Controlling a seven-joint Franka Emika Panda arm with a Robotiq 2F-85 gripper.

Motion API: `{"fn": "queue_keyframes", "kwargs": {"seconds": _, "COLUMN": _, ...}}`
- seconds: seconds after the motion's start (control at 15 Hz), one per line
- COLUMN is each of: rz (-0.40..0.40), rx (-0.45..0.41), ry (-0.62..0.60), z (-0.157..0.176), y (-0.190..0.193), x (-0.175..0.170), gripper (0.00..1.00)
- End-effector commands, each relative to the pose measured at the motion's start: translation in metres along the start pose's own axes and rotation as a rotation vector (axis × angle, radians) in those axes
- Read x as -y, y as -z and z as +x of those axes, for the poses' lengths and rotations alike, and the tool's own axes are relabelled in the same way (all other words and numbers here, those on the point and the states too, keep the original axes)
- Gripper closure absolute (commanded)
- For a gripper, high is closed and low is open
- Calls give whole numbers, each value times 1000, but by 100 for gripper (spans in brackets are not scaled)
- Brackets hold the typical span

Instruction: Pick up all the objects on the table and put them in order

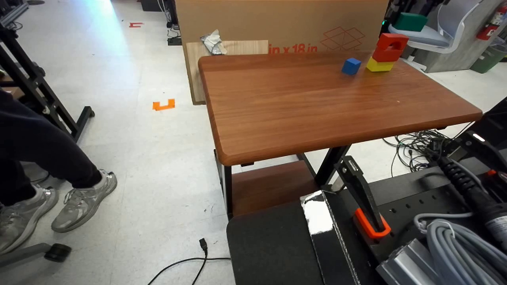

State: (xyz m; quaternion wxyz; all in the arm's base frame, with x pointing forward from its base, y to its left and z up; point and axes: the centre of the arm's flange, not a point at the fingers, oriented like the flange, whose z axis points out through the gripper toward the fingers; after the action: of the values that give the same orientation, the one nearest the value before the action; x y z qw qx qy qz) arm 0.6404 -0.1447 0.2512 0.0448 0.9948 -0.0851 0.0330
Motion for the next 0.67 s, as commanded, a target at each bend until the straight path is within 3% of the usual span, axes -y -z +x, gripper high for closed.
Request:
{"fn": "queue_keyframes", "kwargs": {"seconds": 0.0, "rz": -3, "rx": -10, "ry": 46, "z": 14, "y": 2, "x": -3, "gripper": 57}}
{"fn": "queue_keyframes", "kwargs": {"seconds": 0.6, "rz": 8, "rx": 4, "ry": 104, "z": 18, "y": -3, "x": 11, "gripper": 57}}
